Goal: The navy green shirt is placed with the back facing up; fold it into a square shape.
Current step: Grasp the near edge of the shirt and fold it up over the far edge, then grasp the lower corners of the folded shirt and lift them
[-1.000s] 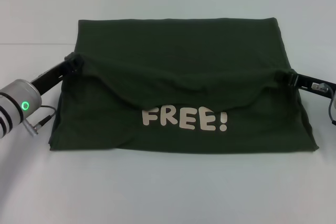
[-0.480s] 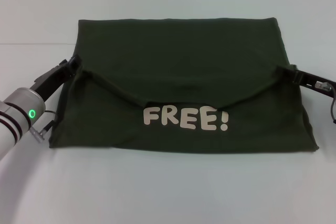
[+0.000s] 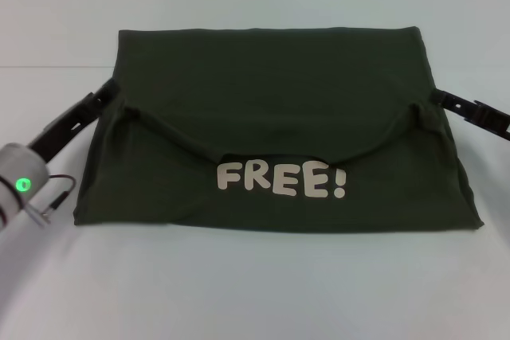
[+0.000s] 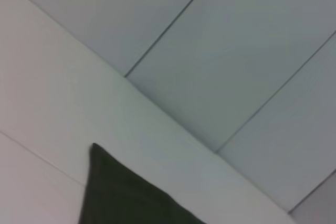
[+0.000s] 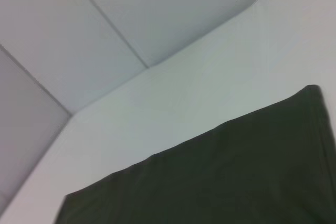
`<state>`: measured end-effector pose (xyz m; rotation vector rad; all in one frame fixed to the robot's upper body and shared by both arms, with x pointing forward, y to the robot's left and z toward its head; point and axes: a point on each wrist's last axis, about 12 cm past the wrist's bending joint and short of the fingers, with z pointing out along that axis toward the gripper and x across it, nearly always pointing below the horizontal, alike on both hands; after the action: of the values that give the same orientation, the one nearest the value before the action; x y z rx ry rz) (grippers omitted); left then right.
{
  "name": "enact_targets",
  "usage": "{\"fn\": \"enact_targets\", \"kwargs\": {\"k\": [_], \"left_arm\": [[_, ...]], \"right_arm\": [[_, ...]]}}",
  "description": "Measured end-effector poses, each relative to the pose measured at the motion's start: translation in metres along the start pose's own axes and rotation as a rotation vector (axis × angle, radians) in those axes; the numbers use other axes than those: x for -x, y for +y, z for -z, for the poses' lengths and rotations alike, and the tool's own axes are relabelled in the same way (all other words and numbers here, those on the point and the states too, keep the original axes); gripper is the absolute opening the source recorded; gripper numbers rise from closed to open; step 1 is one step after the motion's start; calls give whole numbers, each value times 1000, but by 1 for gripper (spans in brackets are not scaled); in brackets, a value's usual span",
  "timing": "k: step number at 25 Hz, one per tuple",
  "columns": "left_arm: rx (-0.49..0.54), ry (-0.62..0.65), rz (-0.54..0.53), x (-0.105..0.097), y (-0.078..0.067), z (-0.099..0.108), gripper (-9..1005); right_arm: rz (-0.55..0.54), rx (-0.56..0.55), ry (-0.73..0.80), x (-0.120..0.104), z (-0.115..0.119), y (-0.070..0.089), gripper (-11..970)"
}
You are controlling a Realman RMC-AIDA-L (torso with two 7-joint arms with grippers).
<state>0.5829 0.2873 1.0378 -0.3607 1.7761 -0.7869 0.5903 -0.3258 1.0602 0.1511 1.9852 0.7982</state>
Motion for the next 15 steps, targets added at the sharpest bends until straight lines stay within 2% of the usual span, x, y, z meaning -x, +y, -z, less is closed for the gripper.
{"fn": "enact_targets", "kwargs": {"k": [1, 2, 4, 9, 10, 11, 15], "left_arm": [[-19, 3, 22, 3, 3, 5, 528], [-34, 14, 48, 6, 5, 10, 537], [-74, 59, 102, 12, 10, 20, 557], [-118, 291, 192, 32, 24, 47, 621], [-110, 345, 185, 38, 25, 52, 640], [-100, 384, 171, 44, 27, 56, 658], [-37, 512, 123, 60, 32, 67, 674]], "right_arm": [[0, 0, 0, 0, 0, 0, 818], [7, 68, 11, -1, 13, 0, 836], [16, 102, 20, -2, 20, 0, 871], [133, 305, 92, -18, 44, 12, 941], [200, 377, 134, -28, 50, 18, 940], [200, 377, 134, -28, 50, 18, 940], [321, 503, 240, -49, 53, 30, 934]]}}
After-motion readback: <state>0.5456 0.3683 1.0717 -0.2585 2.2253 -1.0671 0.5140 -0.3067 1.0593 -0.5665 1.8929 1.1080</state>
